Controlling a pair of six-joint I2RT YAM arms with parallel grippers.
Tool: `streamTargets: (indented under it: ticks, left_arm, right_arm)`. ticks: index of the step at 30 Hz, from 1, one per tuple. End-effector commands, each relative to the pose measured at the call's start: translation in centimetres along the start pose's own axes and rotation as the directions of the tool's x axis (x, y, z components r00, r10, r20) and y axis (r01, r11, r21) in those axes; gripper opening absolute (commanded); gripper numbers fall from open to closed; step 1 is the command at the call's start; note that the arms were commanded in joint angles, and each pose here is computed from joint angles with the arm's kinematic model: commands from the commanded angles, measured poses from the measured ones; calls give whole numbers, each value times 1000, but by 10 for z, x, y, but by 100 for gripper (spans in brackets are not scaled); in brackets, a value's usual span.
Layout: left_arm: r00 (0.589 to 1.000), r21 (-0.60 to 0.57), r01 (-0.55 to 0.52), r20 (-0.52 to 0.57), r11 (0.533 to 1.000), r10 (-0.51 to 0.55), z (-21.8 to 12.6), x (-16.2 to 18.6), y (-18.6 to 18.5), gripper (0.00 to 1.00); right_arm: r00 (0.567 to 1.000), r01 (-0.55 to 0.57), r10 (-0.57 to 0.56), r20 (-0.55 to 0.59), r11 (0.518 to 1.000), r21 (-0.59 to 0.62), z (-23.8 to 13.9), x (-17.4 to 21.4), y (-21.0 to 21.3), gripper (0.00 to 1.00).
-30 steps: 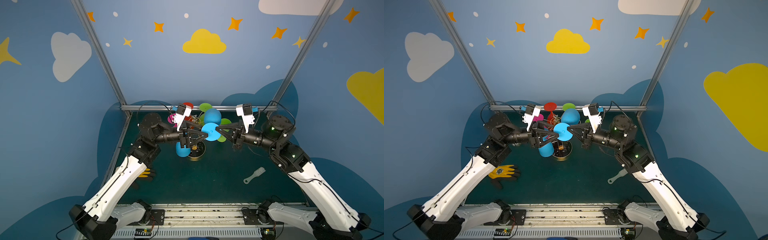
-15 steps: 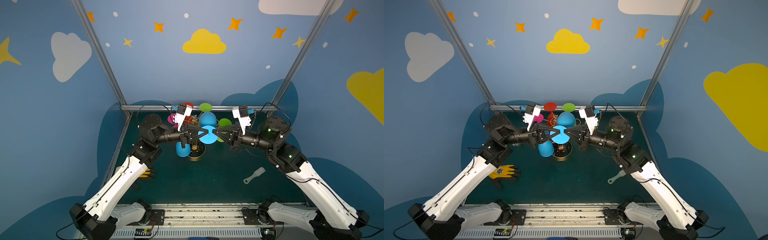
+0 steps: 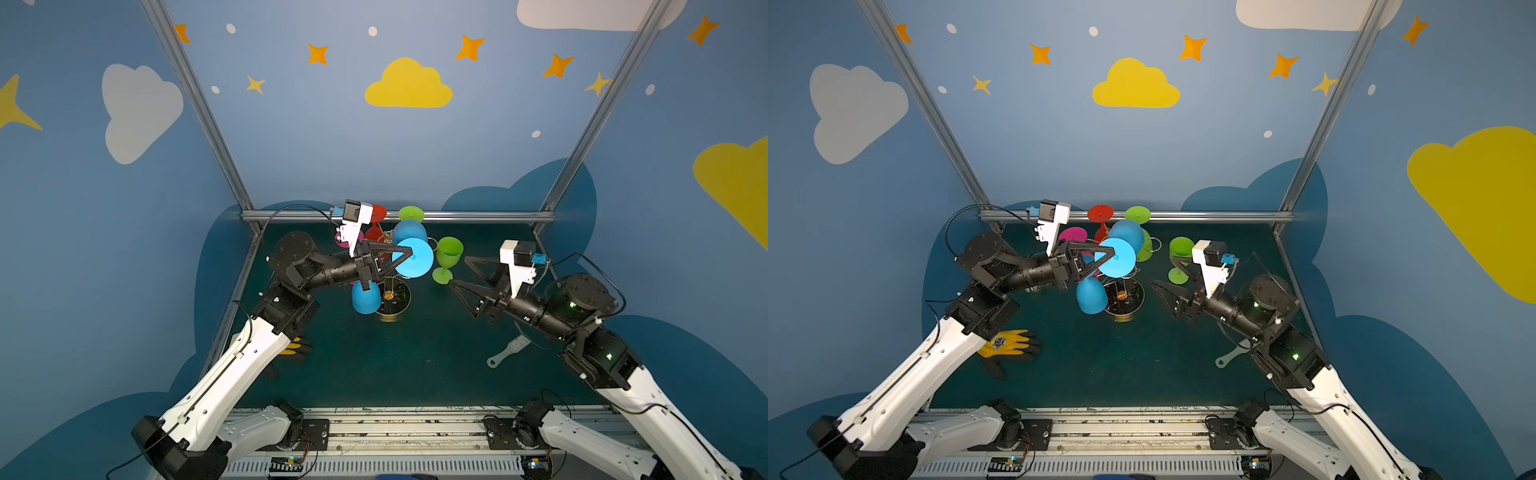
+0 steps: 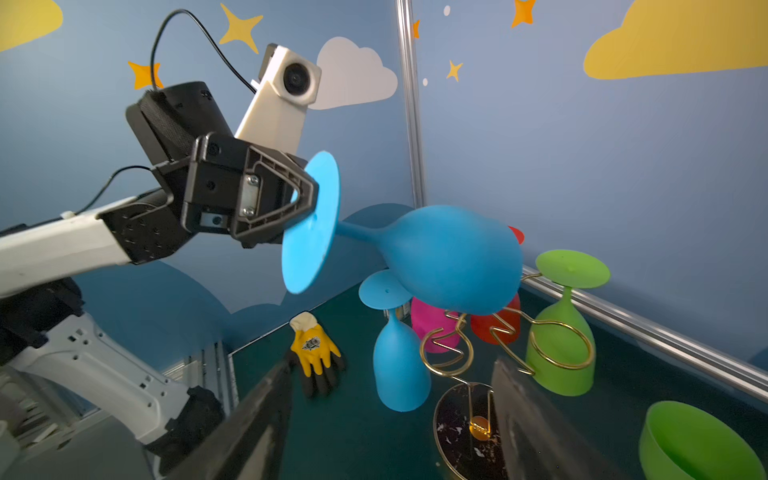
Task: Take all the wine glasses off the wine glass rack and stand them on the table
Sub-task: 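Grasp the blue glass foot with the left gripper while the right gripper releases and withdraws, then bring the right gripper back and close it on the blue glass stem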
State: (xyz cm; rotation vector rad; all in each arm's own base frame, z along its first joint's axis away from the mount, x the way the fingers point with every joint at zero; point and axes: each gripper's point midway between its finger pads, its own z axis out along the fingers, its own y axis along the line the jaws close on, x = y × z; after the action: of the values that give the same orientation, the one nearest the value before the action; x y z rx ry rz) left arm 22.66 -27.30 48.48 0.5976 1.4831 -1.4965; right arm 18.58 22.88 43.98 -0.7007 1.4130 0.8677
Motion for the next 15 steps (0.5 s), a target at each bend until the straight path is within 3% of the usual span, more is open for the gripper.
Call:
streamTargets:
  ticks: [1,9,15]
  left_arm:
    - [997,-29,43,59,999,-41,-4,-15,-3,3]
    - [993,-62,111,52,992,-108,-2,-17,2,3]
    - [986,-57,160,46,986,-157,1,-16,6,3]
  right_arm:
    - [980,167,-174,98,983,74,1,-7,-11,82]
    - [923,353,-351,160,935,18,28,4,-5,88]
    - [909,400,-390,147,915,-44,52,7,-2,89]
